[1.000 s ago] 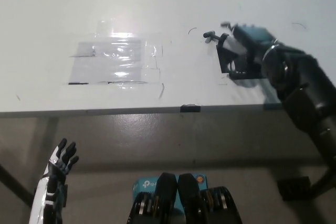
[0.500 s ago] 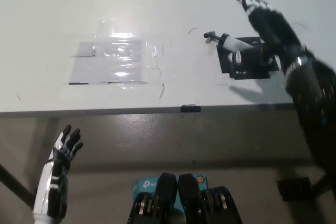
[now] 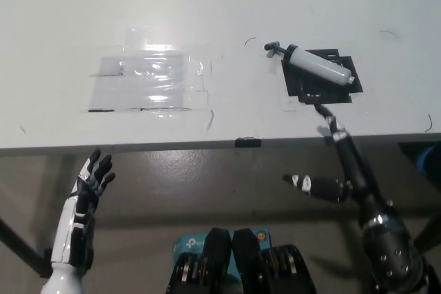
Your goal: The robot uses right hand to pick up a small white air pumper and uses its left hand to compress it, and then puts it on the desk
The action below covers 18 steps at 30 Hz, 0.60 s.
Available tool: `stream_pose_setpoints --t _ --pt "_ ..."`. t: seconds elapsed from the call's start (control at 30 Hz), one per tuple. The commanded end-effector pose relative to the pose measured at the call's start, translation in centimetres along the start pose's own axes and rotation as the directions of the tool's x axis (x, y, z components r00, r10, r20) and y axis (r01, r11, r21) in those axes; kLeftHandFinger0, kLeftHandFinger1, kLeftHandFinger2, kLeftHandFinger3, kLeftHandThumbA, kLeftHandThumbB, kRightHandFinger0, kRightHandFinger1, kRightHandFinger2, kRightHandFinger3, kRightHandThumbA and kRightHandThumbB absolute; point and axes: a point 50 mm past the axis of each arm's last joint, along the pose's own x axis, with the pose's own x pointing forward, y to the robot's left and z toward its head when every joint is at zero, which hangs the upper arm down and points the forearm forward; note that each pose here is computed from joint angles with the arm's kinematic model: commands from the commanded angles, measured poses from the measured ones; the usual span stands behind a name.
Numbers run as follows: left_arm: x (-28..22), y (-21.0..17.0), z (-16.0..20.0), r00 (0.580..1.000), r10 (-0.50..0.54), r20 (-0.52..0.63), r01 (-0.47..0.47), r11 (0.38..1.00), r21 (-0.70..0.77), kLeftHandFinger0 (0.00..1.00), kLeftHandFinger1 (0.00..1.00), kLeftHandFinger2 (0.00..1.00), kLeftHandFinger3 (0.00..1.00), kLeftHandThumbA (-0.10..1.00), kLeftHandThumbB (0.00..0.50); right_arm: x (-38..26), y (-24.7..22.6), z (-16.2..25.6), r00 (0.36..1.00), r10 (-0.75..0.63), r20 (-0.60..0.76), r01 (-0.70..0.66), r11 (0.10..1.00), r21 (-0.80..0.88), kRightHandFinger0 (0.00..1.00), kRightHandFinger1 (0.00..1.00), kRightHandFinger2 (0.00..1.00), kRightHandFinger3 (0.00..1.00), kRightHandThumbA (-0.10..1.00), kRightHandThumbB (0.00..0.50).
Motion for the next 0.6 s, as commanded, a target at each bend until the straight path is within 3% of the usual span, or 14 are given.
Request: stream_pose_setpoints --t 0.0,0.07,0.57 --pt "0.1 0.6 0.1 0.998 -0.055 0.023 0.054 0.997 0.048 1.0 1.0 1.0 1.0 1.0 0.163 -0.5 -0.5 -0.1 0.926 -0.339 0.167 0.283 0.914 0.291 1.0 1.0 1.0 1.0 1.0 0.148" --pt "0.1 0.6 0.0 0.998 -0.062 0.009 0.062 0.997 0.041 1.0 1.0 1.0 1.0 1.0 0.152 -0.6 -0.2 -0.4 0.931 -0.331 0.152 0.275 0.913 0.301 1.0 1.0 1.0 1.0 1.0 0.185" --pt "-1.6 1.4 -2.4 0.995 -0.051 -0.081 0.056 0.996 0.065 1.0 1.0 1.0 1.0 1.0 0.158 -3.2 1.6 -1.5 0.952 -0.285 0.108 0.232 0.908 0.349 1.0 1.0 1.0 1.0 1.0 0.19"
